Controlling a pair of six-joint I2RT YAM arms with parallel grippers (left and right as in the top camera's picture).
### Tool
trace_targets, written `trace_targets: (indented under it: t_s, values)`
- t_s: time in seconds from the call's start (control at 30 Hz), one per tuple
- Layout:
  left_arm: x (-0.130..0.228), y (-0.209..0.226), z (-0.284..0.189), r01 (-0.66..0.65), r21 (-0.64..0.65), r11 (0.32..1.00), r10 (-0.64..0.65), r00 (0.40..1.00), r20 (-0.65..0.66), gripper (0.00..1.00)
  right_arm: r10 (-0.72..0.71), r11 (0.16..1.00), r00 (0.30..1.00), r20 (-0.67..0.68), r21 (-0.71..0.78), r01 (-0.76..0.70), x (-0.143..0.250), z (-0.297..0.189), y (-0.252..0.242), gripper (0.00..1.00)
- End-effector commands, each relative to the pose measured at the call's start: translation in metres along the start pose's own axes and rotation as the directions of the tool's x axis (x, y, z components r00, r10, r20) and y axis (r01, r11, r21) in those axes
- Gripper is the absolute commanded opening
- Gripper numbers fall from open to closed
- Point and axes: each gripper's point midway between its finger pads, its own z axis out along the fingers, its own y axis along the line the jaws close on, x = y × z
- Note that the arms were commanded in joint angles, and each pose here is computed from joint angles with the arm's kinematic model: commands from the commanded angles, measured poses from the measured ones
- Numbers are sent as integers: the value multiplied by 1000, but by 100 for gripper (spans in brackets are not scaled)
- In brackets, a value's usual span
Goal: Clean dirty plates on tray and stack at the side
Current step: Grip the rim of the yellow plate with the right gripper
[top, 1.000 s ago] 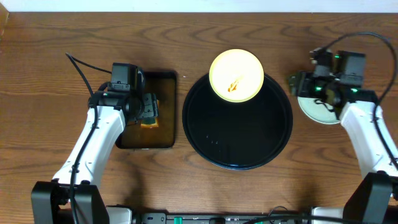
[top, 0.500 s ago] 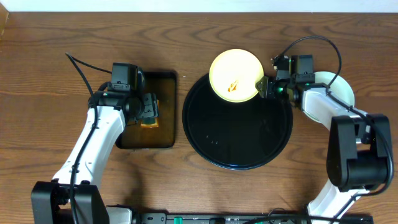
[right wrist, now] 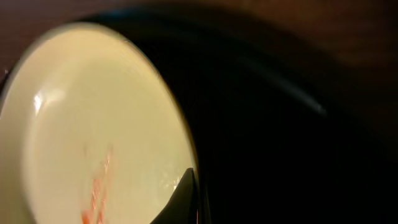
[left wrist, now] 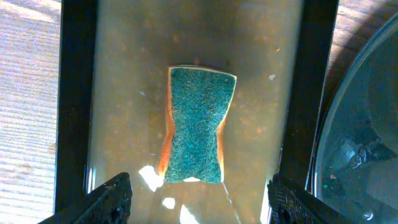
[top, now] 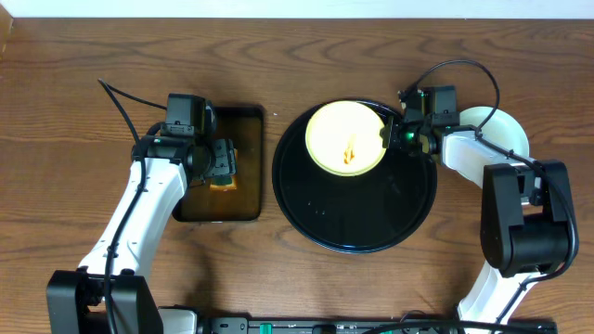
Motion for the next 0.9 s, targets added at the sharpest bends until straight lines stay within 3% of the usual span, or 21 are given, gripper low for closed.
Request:
trace_targets:
  t_s: [0.0,0.33,0.8,0.87]
  values:
    - [1,-1,1,-3,0,1000,3,1000,-6,71,-2,1000,999,-42,10,3,9,-8,3,1]
    - [9,1,7,37,-8,999,-37,999,-36,72,-11,972,977,-215,225,61,53,-50,-16,1]
    - [25,3,87,37,-21,999,-40,985,-169,72,-39,972,968,-248,216,94,63,-47,-4,1]
    - [30,5,95,37,-27,999,-42,981,-191,63,-41,972,968,-249,215,96,63,-46,-4,1]
